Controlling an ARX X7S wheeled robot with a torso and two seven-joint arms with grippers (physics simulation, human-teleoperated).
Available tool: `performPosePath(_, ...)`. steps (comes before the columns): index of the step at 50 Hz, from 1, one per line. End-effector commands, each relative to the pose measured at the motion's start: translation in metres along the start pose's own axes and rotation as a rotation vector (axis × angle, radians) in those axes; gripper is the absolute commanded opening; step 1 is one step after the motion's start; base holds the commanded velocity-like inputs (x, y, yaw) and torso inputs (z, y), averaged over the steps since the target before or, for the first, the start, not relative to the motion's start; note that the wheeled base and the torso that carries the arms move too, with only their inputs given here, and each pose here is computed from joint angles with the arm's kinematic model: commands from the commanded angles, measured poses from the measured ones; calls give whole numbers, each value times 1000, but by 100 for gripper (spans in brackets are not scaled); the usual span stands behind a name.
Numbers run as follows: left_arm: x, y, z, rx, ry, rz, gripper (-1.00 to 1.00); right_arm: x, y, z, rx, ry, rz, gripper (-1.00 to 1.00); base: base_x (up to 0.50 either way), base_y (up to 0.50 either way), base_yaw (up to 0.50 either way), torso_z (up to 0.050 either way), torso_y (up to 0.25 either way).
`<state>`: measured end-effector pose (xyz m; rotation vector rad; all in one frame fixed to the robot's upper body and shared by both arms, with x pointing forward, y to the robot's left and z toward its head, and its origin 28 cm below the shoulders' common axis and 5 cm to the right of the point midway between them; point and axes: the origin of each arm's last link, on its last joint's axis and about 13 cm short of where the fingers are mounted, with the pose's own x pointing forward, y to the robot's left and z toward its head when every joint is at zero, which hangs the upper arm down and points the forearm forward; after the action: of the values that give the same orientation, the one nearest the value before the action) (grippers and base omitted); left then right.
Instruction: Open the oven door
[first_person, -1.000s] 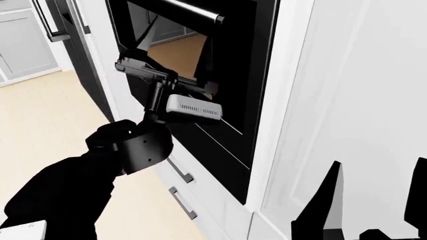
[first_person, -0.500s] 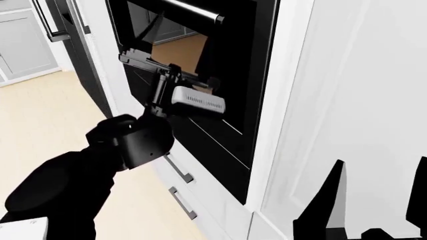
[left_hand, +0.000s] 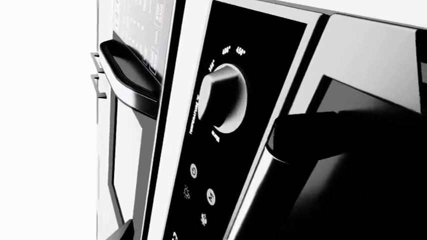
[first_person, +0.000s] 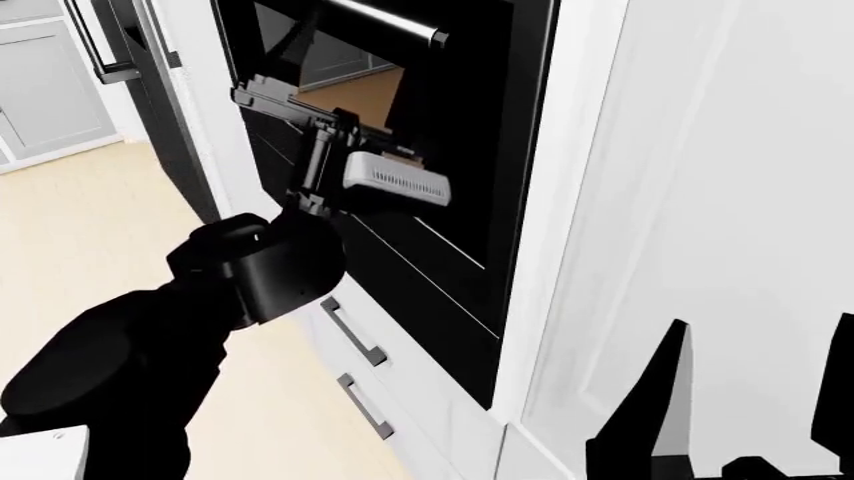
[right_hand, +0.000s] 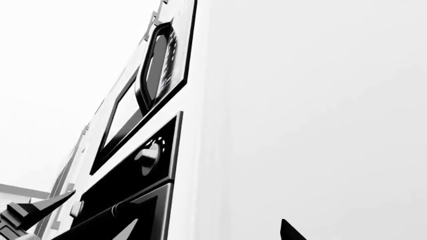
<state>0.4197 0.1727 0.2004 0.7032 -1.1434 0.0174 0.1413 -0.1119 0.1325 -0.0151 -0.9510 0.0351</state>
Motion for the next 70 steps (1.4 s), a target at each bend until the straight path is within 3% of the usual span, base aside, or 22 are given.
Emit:
performPosePath(1,2,0,0,6,-1,-11,100,0,0,0,1,-1,0,100,0,0,0,0,0)
performPosePath(70,17,6,0,2,52,-46,100,0,0,1,10,-4,-3,100,0,0,0,0,0)
